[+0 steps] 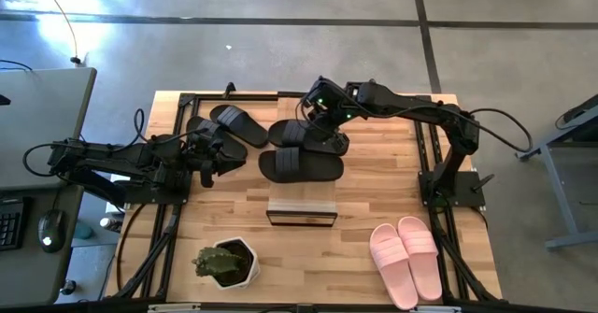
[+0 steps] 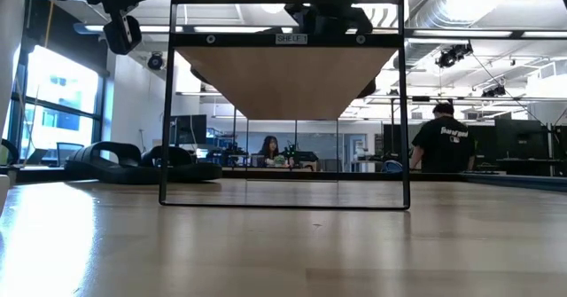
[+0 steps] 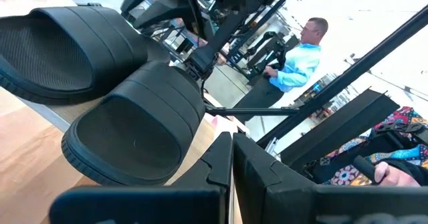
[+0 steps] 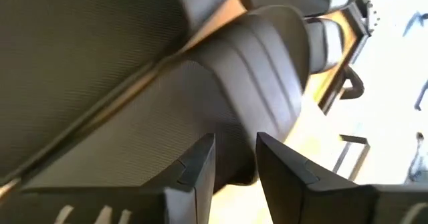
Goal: Pick and place slides into the shelf
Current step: Put the black slipper on the shelf
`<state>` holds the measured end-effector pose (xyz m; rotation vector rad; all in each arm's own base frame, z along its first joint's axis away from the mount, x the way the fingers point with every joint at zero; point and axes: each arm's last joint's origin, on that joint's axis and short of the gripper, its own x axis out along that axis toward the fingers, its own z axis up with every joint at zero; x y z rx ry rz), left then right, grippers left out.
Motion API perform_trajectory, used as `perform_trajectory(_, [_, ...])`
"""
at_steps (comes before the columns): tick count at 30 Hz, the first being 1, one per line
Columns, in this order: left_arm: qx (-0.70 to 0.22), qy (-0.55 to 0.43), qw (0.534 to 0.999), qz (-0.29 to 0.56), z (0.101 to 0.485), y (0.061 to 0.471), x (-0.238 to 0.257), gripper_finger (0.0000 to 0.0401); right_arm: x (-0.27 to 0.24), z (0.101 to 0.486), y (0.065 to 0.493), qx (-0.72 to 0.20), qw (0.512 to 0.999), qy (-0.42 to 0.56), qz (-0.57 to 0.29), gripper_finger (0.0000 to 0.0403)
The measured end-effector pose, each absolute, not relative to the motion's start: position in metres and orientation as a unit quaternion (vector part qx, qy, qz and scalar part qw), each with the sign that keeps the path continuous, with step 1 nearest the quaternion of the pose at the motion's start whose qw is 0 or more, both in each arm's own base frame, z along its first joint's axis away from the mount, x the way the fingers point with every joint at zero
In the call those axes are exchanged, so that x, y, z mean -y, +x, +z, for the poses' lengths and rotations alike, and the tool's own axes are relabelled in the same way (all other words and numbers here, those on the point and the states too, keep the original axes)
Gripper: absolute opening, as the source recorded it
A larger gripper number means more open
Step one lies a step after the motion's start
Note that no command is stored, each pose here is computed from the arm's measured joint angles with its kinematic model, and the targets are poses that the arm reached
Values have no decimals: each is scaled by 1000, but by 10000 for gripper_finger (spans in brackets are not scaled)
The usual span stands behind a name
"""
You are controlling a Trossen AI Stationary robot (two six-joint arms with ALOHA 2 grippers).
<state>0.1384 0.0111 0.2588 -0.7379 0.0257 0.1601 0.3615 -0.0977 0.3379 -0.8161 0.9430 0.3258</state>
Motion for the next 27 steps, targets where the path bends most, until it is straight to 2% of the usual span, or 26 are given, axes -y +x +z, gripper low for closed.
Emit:
perform_trajectory(4, [-30,-369,923,106,254,138,-12,3,95,348,353,-439,814,-354,136,99])
perform_trajectory(10, [-75,-385,894,216,236,137,-17,3,88,386,318,-434,857,-276,25,91])
perform_trajectory(14, [-65,-376,890,250,235,138,-19,3,83,410,287,-414,900,-128,-40,62])
perform_trajectory(17, [-53,-371,885,276,235,137,-22,3,81,418,264,-416,908,-4,-57,30])
perform_trajectory(19, [-51,-373,882,283,235,136,-26,3,77,419,253,-435,896,44,-73,9])
perform_trajectory(23, [-69,-387,877,277,232,136,-35,3,61,407,245,-464,873,63,-136,4])
perform_trajectory(27, [-72,-399,874,269,232,135,-42,3,45,375,232,-409,895,114,-137,1])
